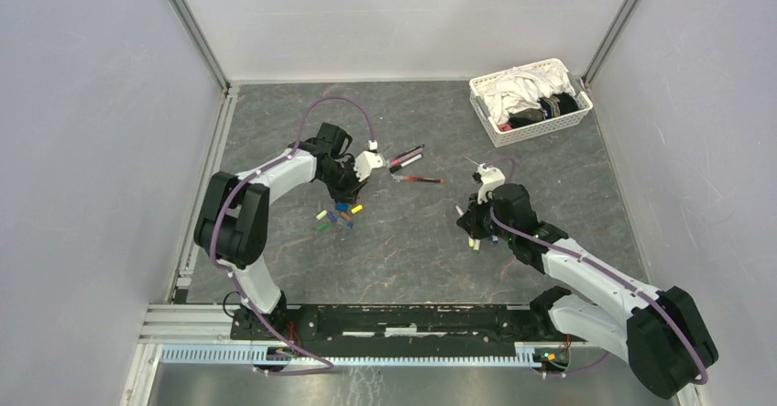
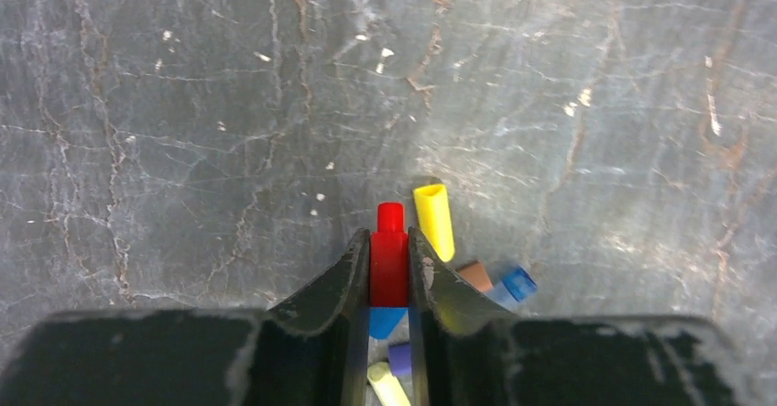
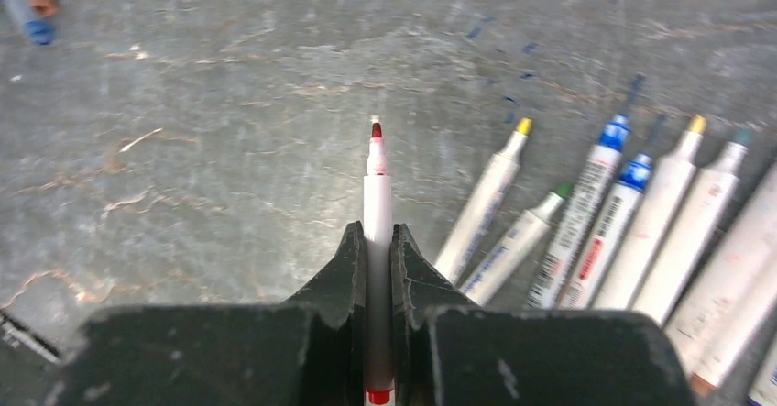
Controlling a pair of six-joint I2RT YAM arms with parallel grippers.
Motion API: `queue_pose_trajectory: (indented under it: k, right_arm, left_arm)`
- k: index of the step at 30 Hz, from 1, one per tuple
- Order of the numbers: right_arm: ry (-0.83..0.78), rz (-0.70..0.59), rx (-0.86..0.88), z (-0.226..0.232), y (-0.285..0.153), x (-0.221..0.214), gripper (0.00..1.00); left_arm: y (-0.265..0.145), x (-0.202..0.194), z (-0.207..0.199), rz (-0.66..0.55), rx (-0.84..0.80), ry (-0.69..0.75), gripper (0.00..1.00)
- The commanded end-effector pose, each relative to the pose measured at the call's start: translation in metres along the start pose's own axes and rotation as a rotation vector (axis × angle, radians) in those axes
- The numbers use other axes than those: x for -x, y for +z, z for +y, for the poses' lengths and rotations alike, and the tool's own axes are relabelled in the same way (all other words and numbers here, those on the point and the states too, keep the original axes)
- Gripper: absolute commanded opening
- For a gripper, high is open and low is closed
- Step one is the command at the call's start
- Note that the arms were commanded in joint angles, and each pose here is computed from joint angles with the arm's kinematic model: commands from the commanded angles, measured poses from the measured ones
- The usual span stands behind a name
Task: Open the pen caps
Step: Place the pen cap at the center of the board.
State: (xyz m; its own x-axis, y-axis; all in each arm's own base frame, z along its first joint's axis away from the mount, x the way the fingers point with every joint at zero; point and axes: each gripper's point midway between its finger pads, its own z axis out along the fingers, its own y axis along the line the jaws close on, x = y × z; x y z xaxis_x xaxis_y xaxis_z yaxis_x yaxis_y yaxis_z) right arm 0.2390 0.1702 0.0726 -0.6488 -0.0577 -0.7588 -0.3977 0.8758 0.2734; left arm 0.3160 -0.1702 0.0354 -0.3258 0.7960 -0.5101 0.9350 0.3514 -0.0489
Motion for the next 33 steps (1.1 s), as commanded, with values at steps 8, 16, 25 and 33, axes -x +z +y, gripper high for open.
queue_pose_trajectory:
  k: [8, 16, 25, 33]
  right_arm:
    - [0.051, -0.033, -0.239, -0.047, 0.005, 0.013, 0.08]
    - [0.065, -0.019, -0.320, -0.062, 0.015, 0.011, 0.15]
    - [0.056, -0.021, -0.310, -0.060, 0.016, 0.012, 0.37]
    - [0.043, -0.035, -0.297, -0.057, 0.012, 0.019, 0.23]
  left_arm:
    - [-0.033, 0.038, 0.013, -0.099, 0.099, -0.060, 0.69]
    - [-0.130, 0.098, 0.001, -0.248, 0.131, -0.112, 1.00]
    - [-0.204, 0.111, 0.000, -0.367, 0.326, -0.141, 1.00]
    - [-0.195, 0.109, -0.018, -0.362, 0.220, -0.153, 1.00]
